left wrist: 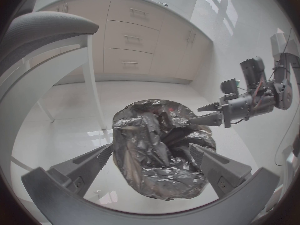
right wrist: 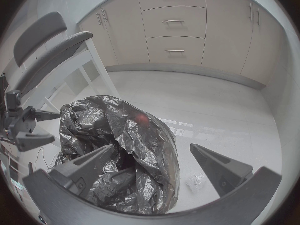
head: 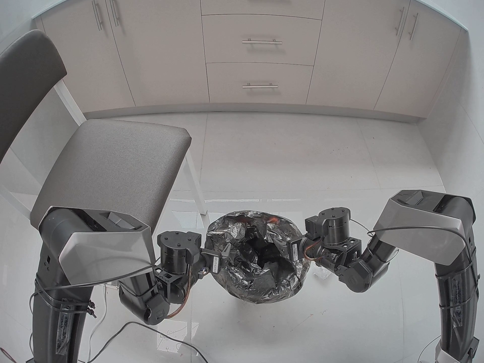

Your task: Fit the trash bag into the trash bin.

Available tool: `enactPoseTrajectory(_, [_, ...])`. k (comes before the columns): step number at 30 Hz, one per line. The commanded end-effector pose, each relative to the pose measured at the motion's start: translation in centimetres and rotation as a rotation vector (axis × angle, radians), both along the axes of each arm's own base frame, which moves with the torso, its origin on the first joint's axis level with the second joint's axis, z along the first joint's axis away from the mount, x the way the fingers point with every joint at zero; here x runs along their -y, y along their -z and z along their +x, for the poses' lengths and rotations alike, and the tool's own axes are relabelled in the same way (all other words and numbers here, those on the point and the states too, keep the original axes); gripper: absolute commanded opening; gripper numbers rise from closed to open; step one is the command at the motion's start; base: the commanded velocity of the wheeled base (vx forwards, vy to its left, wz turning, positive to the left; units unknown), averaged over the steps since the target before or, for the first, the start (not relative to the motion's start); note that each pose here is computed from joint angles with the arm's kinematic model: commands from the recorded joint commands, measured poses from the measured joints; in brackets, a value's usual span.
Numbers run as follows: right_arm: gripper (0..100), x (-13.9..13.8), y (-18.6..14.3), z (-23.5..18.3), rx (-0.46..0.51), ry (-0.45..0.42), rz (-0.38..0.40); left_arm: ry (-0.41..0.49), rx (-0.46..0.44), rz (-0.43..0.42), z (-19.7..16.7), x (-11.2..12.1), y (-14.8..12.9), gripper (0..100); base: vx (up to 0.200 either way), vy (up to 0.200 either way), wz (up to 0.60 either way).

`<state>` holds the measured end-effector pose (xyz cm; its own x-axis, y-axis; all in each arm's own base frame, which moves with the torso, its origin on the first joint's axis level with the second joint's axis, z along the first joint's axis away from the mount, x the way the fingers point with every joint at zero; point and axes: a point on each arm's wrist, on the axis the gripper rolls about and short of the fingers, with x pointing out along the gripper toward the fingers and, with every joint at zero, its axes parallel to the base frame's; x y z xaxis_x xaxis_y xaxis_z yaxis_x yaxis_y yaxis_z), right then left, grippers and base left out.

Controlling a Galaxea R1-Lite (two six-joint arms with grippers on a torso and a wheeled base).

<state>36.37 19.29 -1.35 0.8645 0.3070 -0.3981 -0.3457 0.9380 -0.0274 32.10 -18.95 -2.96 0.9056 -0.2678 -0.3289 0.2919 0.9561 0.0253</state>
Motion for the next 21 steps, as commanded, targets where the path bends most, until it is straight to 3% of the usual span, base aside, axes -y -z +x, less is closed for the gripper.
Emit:
enactPoseTrajectory(1, [100,0.0,0.0,0.0,0.005,0.002,0.004,-0.017,0.044,0.022,1.0,0.7,-0.5,100,0.0,0.0,0.0])
enactPoseTrajectory(11, [100,0.0,-0.1,0.0,0.007,0.001,0.007,-0.023,0.009,0.05,2.0,0.9,0.1,100,0.0,0.0,0.0])
enactPoseTrajectory(16, [100,0.0,0.0,0.0,0.007,0.001,0.007,-0.081,-0.062,0.136,3.4,0.4,0.9,100,0.0,0.0,0.0])
enactPoseTrajectory(21, [100,0.0,0.0,0.0,0.005,0.001,0.006,-0.107,-0.032,0.124,5.0,0.7,-0.1,100,0.0,0.0,0.0])
